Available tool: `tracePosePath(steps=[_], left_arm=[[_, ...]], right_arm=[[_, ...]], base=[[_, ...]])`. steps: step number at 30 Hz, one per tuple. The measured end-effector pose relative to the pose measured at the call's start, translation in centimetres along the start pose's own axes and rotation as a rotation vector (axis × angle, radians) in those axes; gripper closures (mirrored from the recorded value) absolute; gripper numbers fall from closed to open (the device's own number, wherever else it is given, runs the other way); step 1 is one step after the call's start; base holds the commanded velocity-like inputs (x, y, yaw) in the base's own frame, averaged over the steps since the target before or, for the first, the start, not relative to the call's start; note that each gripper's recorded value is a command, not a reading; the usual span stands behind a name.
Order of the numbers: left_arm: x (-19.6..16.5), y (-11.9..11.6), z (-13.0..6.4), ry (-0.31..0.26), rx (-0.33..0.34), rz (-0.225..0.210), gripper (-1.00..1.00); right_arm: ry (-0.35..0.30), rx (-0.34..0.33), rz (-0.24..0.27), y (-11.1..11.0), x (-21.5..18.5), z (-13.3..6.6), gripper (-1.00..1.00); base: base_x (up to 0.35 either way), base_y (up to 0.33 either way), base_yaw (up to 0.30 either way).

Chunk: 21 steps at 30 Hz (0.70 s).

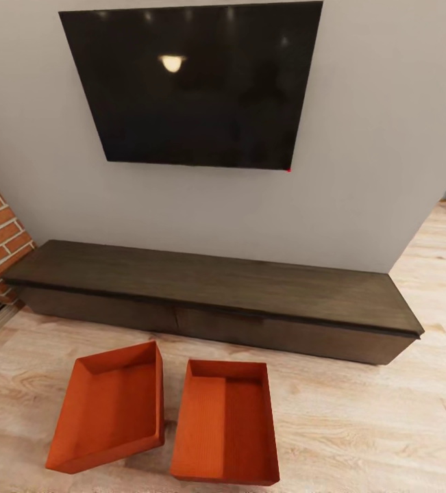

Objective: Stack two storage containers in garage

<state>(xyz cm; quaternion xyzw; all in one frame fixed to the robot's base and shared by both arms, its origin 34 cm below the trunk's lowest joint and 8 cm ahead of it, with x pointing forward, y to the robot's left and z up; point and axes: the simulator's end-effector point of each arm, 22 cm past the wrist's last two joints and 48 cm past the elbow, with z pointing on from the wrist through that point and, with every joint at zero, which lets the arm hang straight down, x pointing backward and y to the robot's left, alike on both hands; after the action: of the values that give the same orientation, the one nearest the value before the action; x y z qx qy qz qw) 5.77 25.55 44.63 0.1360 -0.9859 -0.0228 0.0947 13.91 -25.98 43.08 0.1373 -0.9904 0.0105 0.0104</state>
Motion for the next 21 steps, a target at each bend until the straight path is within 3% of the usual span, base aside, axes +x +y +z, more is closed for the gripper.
tracePosePath(steps=[21], left_arm=[[1.3, 0.4, 0.0, 0.033, -0.009, 0.001, -1.0]], right_arm=[[0.033, -0.009, -0.001, 0.3, 1.3, 0.0, -1.0]], base=[[0.0, 0.0, 0.0]])
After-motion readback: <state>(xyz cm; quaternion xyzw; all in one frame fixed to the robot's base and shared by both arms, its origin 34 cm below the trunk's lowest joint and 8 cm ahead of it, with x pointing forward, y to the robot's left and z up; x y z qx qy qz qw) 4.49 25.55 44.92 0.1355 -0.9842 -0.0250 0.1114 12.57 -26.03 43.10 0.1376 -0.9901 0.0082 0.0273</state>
